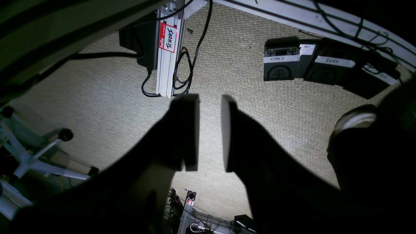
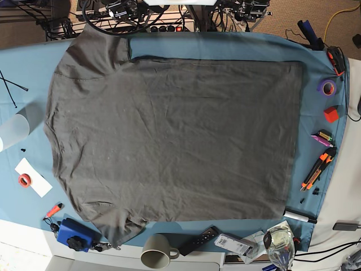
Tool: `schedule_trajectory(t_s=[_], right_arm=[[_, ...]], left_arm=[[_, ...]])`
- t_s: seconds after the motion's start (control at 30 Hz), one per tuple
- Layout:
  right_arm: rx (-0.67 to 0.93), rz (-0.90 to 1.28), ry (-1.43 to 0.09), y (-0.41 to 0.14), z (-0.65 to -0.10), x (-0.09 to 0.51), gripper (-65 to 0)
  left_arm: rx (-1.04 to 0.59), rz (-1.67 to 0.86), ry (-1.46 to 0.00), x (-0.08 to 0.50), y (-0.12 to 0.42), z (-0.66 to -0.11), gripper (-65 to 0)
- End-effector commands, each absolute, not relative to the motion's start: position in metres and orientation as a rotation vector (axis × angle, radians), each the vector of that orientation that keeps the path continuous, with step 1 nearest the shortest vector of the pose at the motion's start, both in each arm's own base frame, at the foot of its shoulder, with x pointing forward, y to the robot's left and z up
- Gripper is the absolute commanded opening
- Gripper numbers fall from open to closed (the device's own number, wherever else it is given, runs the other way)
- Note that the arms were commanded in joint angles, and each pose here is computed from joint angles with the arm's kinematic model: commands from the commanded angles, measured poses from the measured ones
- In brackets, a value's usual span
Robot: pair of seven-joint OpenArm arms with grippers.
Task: Fold the T-shirt properly
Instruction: 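Move the right gripper toward the shirt's shoulder corner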
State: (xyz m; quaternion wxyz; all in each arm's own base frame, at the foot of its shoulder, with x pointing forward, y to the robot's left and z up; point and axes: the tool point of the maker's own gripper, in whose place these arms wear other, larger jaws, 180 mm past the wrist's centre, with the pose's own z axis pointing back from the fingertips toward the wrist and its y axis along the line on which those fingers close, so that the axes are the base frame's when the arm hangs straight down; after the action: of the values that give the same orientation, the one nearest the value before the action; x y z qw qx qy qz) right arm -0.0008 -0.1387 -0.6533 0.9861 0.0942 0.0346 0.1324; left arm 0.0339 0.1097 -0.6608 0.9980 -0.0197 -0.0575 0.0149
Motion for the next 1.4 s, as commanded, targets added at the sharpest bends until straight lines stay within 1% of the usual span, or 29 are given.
schedule_trajectory(t_s=[0.0,1.13,1.2,1.37], right_arm=[[0.192,0.262,0.068,-0.141,-0.653,0.001,-52.1],[0.19,0.263,0.077,-0.142,-0.653,-0.002,-52.1],[0.187,0.264,0.088,-0.143,-0.652,-0.005,-52.1],[0.163,0.27,0.122,-0.161,-0.65,-0.024,-52.1]], left_arm=[[-0.046,0.025,-0.132,0.037,0.108,-0.66,-65.0],[-0.046,0.025,-0.135,0.037,0.108,-0.66,-65.0],[-0.04,0.021,-0.131,0.035,0.112,-0.66,-65.0],[0.002,0.037,-0.101,0.013,0.14,-0.661,-65.0]])
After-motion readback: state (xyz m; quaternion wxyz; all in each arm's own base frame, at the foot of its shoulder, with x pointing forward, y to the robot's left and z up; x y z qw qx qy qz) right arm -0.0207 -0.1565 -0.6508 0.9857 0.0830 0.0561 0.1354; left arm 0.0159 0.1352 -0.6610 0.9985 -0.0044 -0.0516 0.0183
